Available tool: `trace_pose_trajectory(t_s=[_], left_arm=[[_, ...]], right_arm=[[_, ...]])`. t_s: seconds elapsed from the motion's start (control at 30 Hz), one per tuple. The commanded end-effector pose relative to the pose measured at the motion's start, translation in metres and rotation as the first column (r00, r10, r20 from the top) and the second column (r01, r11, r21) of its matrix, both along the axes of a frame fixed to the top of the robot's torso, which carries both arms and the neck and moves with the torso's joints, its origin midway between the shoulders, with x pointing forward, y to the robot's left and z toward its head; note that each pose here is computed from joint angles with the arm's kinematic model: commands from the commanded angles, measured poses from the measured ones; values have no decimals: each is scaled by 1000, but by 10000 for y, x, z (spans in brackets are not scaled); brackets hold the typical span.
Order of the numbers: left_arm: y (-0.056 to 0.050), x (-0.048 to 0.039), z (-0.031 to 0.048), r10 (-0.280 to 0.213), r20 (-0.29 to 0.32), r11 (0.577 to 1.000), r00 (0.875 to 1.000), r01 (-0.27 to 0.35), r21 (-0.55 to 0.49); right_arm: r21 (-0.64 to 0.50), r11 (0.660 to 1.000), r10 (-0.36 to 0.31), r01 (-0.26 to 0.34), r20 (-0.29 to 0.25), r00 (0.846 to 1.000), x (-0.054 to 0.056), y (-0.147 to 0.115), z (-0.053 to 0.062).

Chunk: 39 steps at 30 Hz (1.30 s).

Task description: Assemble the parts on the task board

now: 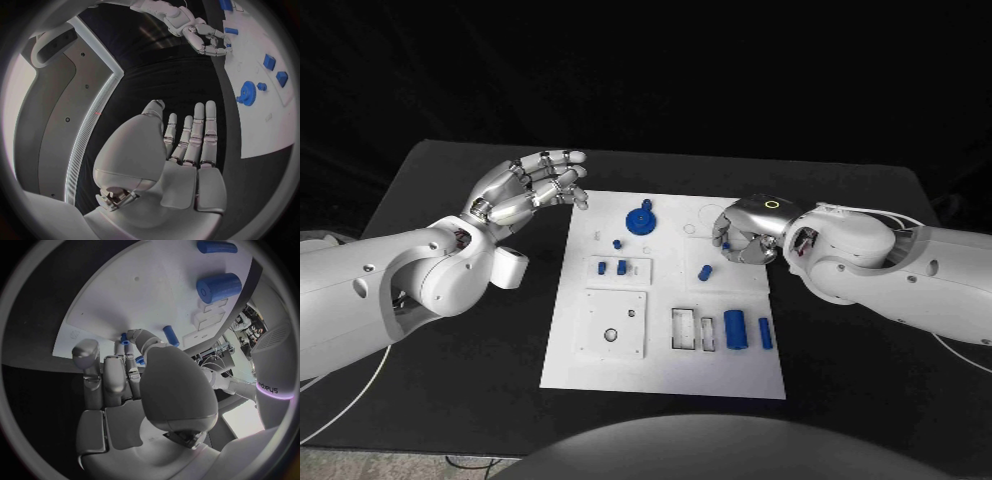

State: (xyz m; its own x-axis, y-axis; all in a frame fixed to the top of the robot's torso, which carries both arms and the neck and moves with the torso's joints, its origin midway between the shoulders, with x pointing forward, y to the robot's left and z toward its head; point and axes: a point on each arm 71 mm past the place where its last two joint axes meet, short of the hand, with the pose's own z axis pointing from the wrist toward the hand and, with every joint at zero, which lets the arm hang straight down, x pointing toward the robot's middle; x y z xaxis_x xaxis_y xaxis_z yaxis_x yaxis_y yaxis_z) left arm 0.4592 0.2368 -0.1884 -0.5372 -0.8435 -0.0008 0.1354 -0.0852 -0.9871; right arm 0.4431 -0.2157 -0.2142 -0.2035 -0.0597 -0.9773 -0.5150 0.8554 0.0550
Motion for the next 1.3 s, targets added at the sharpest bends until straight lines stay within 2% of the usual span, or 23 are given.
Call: trace_pose_trajectory(t_s=[0.03,0.77,1.3], left_arm=[[-27,-8,-6,-24,-8,1000,1000,24,-12],[-56,0,-31,-34,-25,999,999,34,-6],[-81,2,-45,-42,-34,999,999,41,-4]], right_arm=[[-22,1000,-13,12,-18,1000,6,-30,-33],[-23,999,-35,34,-31,999,12,-80,-42],[-16,999,-29,29,-28,999,7,-70,-39]])
